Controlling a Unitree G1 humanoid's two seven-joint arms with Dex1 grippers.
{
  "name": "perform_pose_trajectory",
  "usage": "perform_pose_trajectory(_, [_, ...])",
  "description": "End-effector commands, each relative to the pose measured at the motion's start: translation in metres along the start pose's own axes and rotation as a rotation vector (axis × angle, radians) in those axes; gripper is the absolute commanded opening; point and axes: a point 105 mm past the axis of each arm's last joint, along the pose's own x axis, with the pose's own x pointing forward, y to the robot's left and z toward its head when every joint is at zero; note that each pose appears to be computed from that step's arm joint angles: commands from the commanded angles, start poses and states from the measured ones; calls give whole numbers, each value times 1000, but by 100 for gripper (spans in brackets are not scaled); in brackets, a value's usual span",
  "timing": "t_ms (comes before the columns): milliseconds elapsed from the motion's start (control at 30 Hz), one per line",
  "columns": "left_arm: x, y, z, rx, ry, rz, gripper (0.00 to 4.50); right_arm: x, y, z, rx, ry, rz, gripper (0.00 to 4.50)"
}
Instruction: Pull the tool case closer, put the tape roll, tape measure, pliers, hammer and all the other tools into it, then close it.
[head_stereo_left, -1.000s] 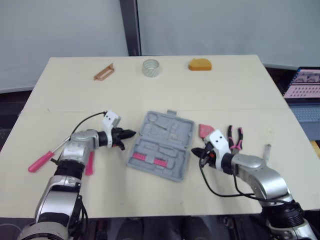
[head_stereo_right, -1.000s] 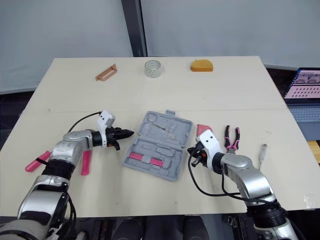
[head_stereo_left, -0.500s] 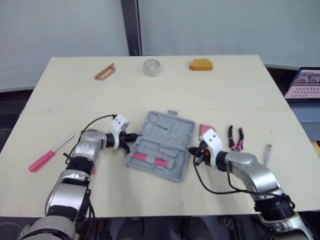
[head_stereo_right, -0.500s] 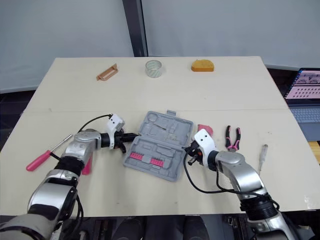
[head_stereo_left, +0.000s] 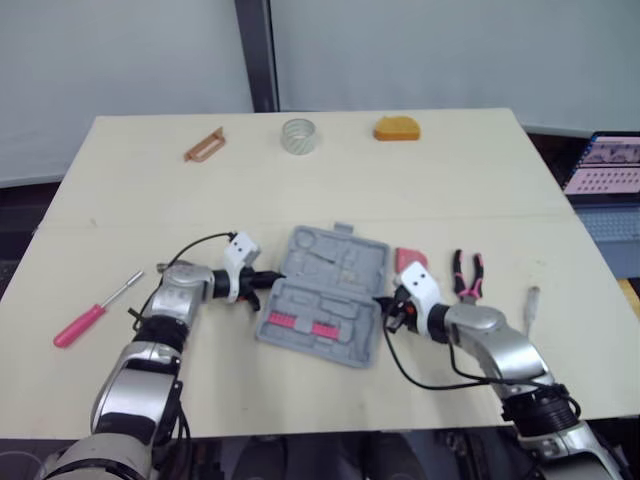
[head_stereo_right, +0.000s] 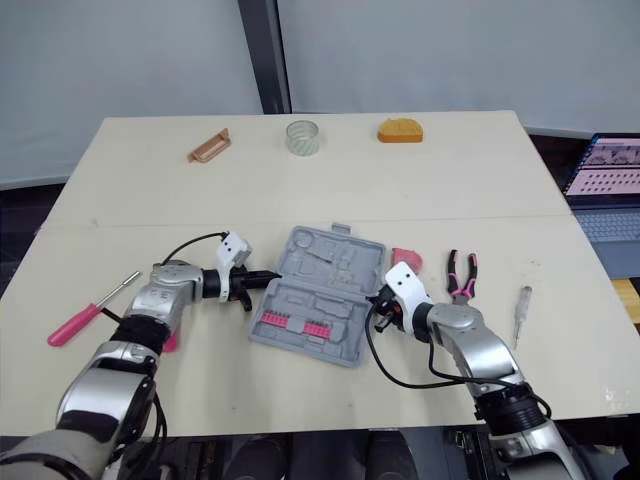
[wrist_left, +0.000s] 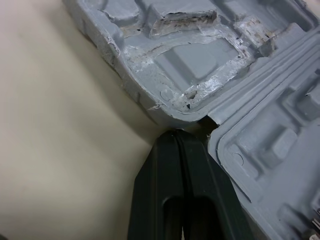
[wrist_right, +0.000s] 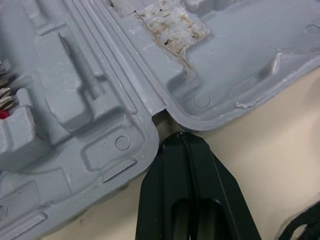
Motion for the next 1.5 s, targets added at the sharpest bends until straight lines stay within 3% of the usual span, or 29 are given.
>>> perform_pose_trajectory(33, [-2,-10,4,14,-21,-39,4,-2,12,8,-39,-32,63,0])
perform_pose_trajectory(567, [-22,-50,-7,-30,-23,-78,4,-25,30,-3,-101,23,215,0])
perform_pose_trajectory(967, [-41,-88,-38,-99,31,-86,4,-30,44,-12,-139,58,285,0])
perform_pose_trajectory(1500, [-49,-96,-52,-144,41,-46,4,-34,53,-16,-130,71,303,0])
